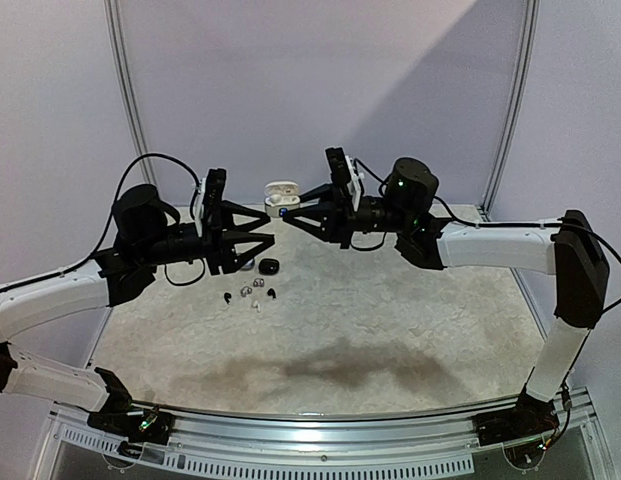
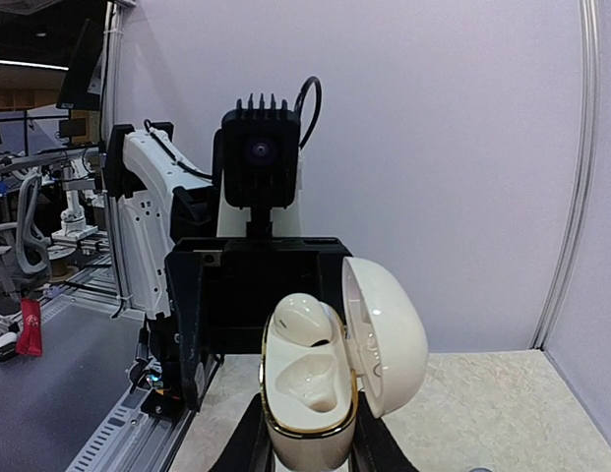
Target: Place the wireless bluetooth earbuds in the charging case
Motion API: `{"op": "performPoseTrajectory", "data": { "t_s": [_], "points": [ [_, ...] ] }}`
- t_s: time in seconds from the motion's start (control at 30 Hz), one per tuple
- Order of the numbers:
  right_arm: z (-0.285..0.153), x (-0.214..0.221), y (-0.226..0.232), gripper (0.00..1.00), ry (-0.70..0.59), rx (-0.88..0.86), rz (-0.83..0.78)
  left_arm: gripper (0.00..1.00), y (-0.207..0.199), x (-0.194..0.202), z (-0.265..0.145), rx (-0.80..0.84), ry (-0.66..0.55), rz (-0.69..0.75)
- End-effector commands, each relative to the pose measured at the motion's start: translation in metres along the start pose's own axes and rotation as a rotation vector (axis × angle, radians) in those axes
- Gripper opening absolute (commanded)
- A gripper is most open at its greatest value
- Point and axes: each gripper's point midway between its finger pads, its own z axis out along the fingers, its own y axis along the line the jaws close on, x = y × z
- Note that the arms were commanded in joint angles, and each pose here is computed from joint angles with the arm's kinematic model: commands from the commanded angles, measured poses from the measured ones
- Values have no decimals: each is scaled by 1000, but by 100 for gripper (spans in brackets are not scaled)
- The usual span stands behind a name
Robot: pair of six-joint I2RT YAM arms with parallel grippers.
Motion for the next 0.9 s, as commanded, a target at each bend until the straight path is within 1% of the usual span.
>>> {"op": "performPoseTrajectory", "data": {
  "t_s": [0.0,0.2,0.3,0.37,0.43,0.57,0.63,0.73,0.8,0.87],
  "points": [
    [6,2,5,0,10,-33,-5,57,6,-11,4,-35,-33,13],
    [6,4,7,0,18,-47,-5,56,10,-12,5,-53,-29,33],
    [6,4,6,0,19,-39,-3,57,13,-2,5,-65,14,23],
    [5,6,3,0,25,-17,5,57,21,19,1,-85,86,4],
    [4,7,-2,0,36,17,7,56,36,52,-6,-142,184,-32],
    [-3,15,-18,0,87,110,4,56,61,102,-25,-245,340,-133],
    [-10,19,-30,0,112,162,18,56,71,122,-31,-298,401,-197],
    [-22,26,-45,0,140,236,45,57,76,149,-33,-331,482,-275],
    [-29,31,-51,0,153,269,49,57,85,174,-40,-401,567,-325],
    [-36,35,-55,0,161,290,53,56,99,202,-53,-510,675,-351]
  ]
}}
